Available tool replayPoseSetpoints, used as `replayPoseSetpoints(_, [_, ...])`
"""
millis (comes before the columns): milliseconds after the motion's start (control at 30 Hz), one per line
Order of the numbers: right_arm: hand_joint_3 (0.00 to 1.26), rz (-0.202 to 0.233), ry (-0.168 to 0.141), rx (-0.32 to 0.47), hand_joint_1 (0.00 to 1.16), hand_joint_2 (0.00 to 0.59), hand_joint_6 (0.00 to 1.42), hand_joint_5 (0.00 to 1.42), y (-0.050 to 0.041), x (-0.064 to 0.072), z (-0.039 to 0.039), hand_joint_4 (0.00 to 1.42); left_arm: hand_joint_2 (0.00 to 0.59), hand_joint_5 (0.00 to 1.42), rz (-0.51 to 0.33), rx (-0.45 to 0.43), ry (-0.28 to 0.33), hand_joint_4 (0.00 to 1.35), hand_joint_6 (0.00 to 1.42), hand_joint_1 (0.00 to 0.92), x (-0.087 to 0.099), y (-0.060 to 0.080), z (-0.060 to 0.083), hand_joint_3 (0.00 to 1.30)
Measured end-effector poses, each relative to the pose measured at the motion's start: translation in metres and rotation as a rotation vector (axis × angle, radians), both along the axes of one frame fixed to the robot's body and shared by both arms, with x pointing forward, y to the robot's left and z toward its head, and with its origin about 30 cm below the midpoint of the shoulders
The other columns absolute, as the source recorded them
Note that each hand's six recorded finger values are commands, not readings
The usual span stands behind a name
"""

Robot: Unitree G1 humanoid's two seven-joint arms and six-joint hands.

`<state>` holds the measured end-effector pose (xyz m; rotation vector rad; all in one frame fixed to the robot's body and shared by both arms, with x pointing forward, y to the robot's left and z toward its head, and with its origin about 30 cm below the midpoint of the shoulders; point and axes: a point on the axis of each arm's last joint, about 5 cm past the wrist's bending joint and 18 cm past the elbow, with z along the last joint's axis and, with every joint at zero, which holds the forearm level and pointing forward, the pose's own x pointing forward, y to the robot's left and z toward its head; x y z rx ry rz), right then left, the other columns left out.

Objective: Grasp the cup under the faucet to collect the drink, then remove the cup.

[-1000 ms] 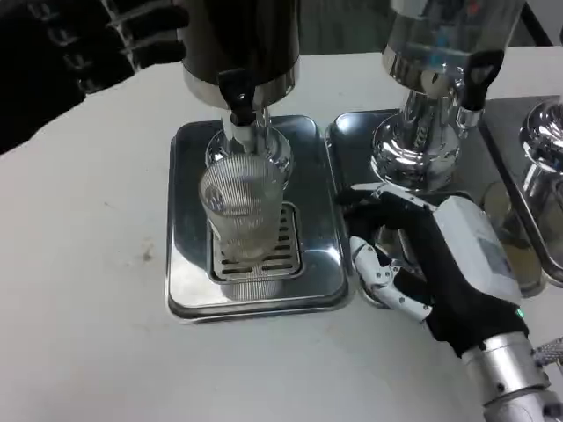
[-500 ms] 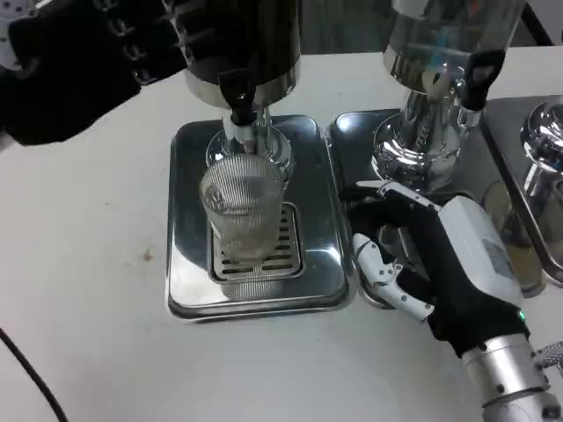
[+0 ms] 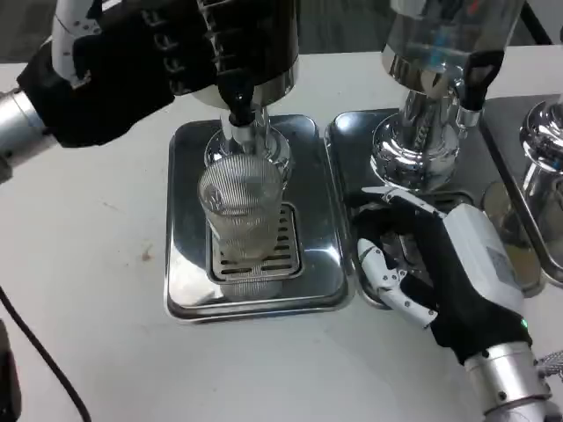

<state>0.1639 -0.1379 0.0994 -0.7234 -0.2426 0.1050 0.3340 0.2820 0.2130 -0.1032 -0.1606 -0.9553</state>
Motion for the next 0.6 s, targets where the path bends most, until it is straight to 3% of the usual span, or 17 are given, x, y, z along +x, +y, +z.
replayPoseSetpoints(167, [0.40, -0.005, 0.002, 0.002, 0.38, 0.494, 0.40, 0.47, -0.0007, 0.000, -0.0002, 0.49, 0.065, 0.17, -0.001, 0.061, -0.032, 0.15, 0.15, 0.000, 0.002, -0.007, -0.002, 0.29])
replayPoseSetpoints(600, [0.41, -0.009, 0.006, 0.019, 0.39, 0.494, 0.40, 0.48, -0.0015, 0.000, -0.0003, 0.49, 0.063, 0.17, -0.006, 0.116, -0.081, 0.16, 0.15, 0.000, 0.004, -0.016, -0.006, 0.29])
